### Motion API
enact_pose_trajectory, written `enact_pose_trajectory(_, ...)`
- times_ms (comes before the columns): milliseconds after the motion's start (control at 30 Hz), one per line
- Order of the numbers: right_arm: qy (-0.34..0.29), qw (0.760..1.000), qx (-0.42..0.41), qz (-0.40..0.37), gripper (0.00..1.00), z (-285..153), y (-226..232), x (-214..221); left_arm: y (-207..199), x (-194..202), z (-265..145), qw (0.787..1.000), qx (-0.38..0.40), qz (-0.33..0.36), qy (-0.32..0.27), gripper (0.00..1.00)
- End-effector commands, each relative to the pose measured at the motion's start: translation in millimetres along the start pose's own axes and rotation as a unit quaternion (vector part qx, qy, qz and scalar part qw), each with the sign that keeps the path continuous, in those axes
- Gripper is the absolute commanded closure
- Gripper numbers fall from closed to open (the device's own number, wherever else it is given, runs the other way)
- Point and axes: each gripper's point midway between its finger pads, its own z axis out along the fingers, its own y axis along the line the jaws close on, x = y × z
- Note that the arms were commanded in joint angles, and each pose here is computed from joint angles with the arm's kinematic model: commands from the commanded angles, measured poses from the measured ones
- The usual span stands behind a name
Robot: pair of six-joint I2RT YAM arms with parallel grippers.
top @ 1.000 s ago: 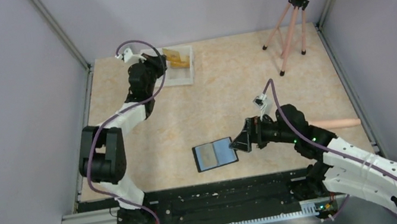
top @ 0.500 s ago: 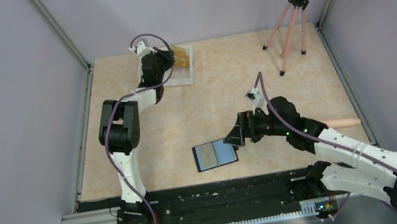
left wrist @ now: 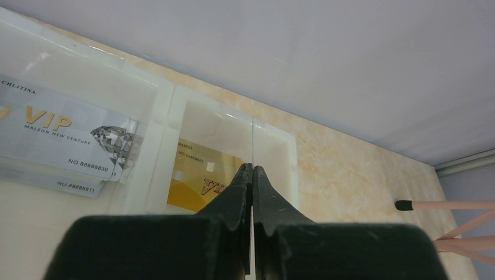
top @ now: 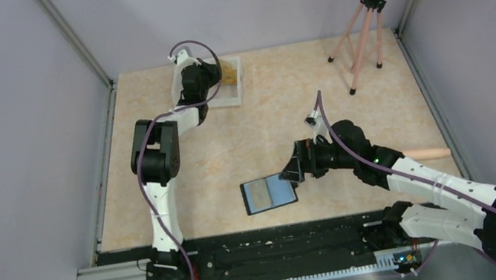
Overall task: Take the credit cards out of the card holder
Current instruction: Place the credit card in the storage box.
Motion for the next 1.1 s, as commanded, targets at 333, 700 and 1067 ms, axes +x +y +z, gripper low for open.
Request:
enact_pose_trajectory(333,-0.035,0.999,-0.022,-0.021,0.01,-2.2,13.7,-30.6,-1.9,-5.9,22.3,1.0,0.012,0.023,-0.01,0.99)
enact_pose_trajectory(700,-0.035,0.999,-0.023,-0.021,0.01,-2.6,13.2,-31.7,-2.8,-3.1,27.9,0.999,0.014,0.032,-0.001,0.87)
enact_pose_trajectory(1067,-0.039,0.999,-0.026,-0.022,0.01,-3.7,16.0,-35.1,-5.3,-2.1,29.5,0.999,0.016,0.034,0.007,0.79)
